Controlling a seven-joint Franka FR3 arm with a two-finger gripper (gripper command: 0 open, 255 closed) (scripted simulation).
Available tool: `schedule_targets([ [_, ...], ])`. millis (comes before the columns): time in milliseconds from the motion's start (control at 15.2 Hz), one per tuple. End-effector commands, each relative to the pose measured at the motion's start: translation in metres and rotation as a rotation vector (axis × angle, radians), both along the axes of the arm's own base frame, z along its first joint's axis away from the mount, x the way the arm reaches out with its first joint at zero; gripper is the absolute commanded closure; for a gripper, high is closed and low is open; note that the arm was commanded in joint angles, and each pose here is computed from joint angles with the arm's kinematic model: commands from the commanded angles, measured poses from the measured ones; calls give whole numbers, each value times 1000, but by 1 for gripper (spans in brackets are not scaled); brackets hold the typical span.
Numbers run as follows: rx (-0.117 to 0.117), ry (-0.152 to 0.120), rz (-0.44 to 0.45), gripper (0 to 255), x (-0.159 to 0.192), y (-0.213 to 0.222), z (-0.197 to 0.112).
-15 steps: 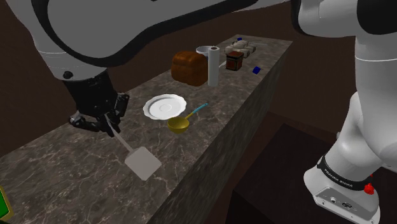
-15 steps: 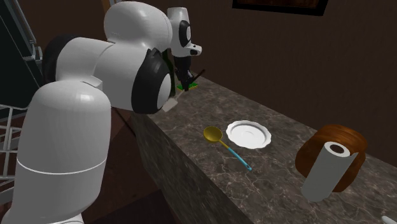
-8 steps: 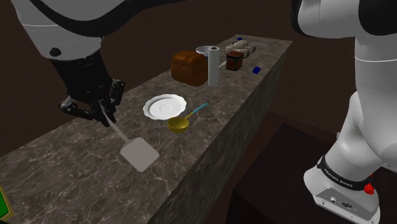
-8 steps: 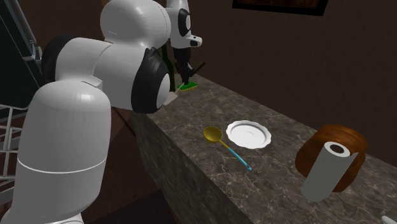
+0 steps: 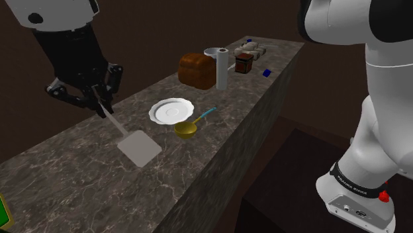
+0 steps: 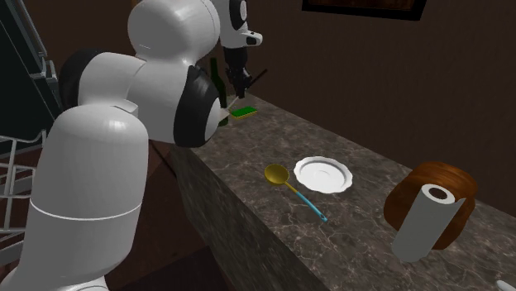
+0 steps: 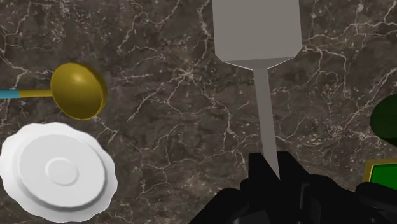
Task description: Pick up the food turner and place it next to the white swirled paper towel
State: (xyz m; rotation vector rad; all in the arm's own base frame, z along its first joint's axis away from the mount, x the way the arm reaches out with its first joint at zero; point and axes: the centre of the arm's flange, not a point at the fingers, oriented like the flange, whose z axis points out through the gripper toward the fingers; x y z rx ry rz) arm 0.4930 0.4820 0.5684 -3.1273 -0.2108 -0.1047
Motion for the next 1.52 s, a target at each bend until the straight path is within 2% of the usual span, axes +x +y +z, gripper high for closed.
schedule_targets([
  [0, -1, 0, 0, 255, 1, 0, 10],
  [330, -1, 0, 0, 255, 1, 0, 35],
  [1452, -1, 0, 0, 255, 31, -222, 36],
])
